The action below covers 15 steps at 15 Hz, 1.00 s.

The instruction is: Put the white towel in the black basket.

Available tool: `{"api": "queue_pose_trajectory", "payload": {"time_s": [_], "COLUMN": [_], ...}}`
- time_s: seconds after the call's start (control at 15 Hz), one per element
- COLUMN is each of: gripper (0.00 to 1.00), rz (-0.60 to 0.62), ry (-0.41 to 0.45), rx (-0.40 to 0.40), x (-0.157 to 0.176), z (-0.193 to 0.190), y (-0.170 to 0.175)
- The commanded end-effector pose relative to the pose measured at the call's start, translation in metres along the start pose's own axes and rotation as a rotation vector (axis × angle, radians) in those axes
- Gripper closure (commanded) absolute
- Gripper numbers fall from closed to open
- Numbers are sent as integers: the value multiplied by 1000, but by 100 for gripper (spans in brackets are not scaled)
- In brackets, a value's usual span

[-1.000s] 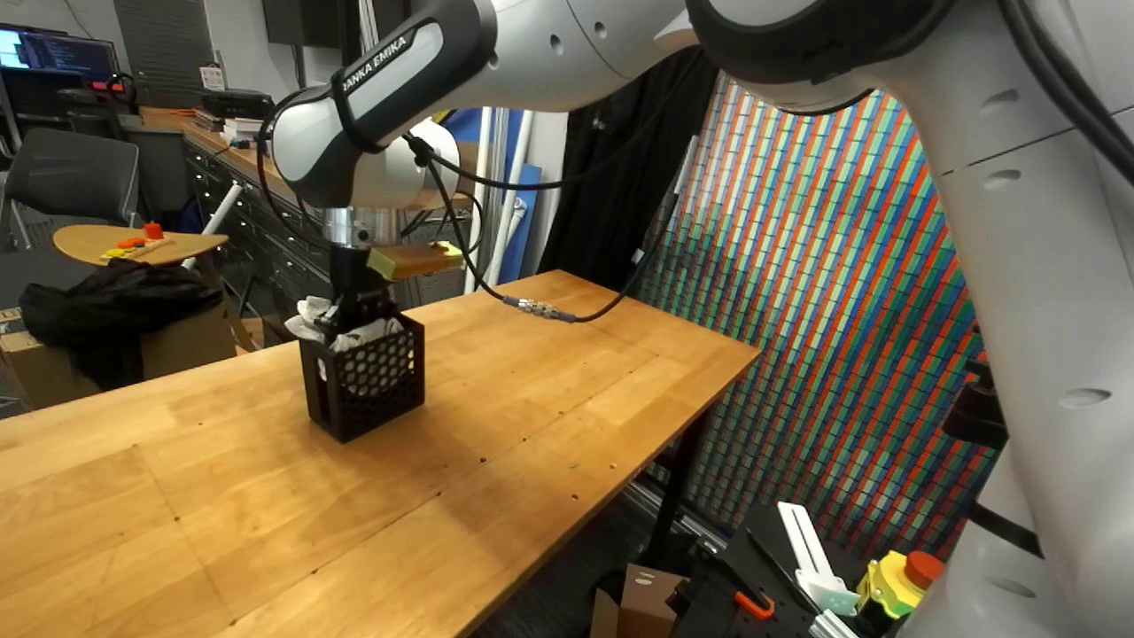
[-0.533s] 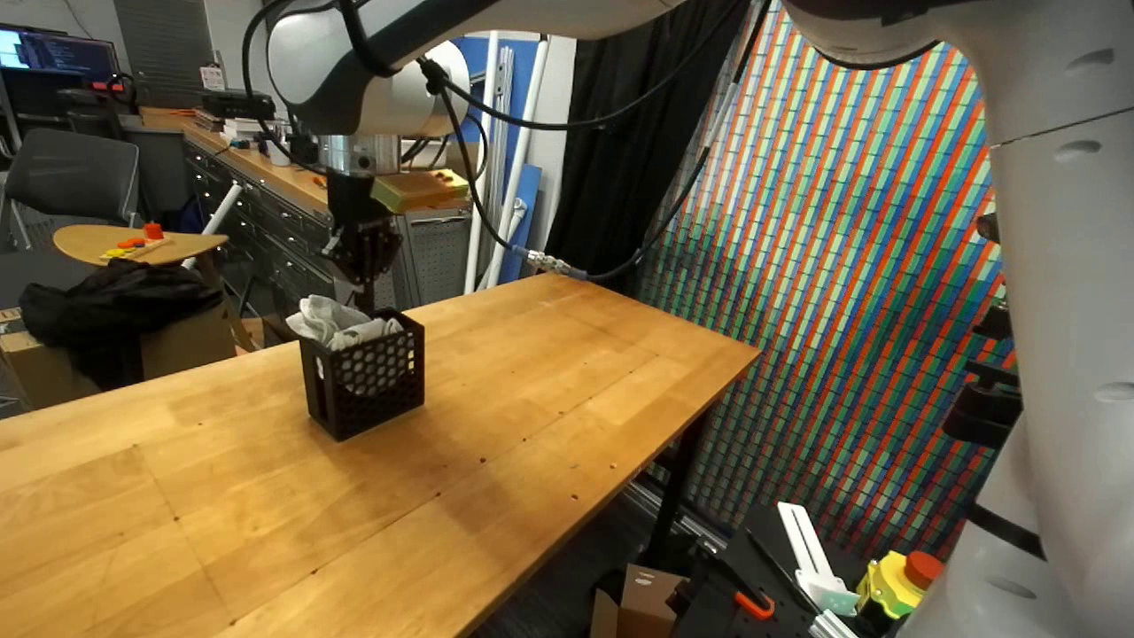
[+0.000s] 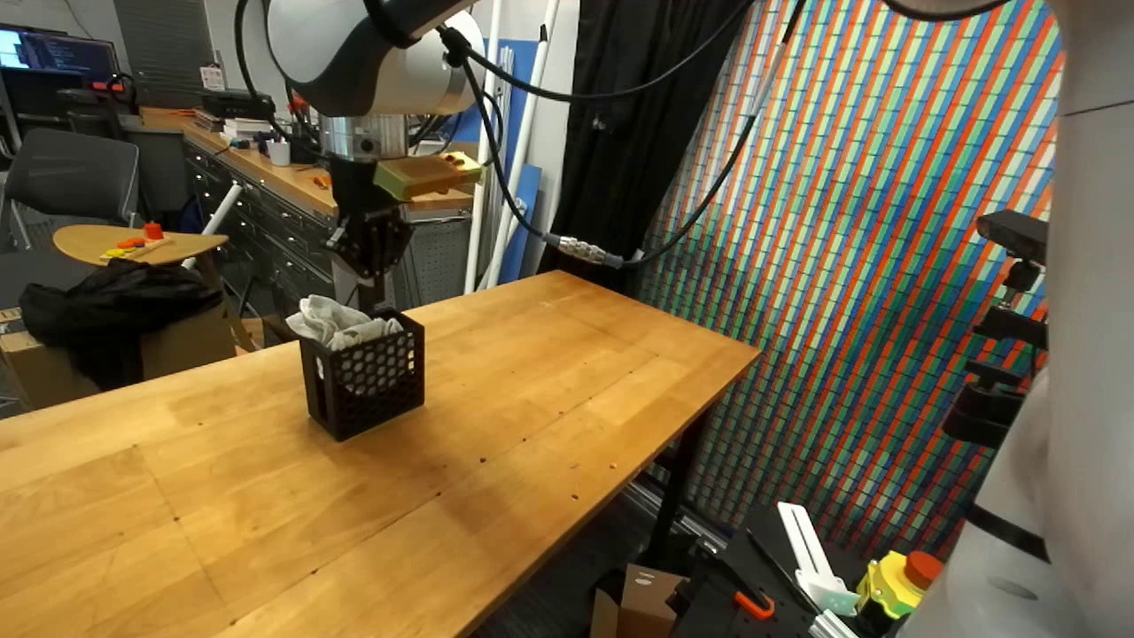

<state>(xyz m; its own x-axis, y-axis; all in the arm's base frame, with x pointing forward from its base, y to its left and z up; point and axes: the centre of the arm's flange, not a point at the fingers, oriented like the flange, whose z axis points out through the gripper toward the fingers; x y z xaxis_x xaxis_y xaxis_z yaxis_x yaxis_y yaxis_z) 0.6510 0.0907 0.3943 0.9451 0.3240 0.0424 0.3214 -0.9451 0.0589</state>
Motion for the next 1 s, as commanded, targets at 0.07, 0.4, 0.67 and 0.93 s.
{"api": "queue_pose_trajectory", "payload": {"time_s": [0.07, 0.4, 0.67, 0.93], "gripper": [100, 100, 100, 100], "rz": [12, -13, -29, -45], "ry": [8, -4, -18, -37], "rx": [-81, -80, -64, -53], "x": [-31, -32, -28, -21], "z": [-24, -18, -6, 4], "y": [-30, -46, -46, -42]}}
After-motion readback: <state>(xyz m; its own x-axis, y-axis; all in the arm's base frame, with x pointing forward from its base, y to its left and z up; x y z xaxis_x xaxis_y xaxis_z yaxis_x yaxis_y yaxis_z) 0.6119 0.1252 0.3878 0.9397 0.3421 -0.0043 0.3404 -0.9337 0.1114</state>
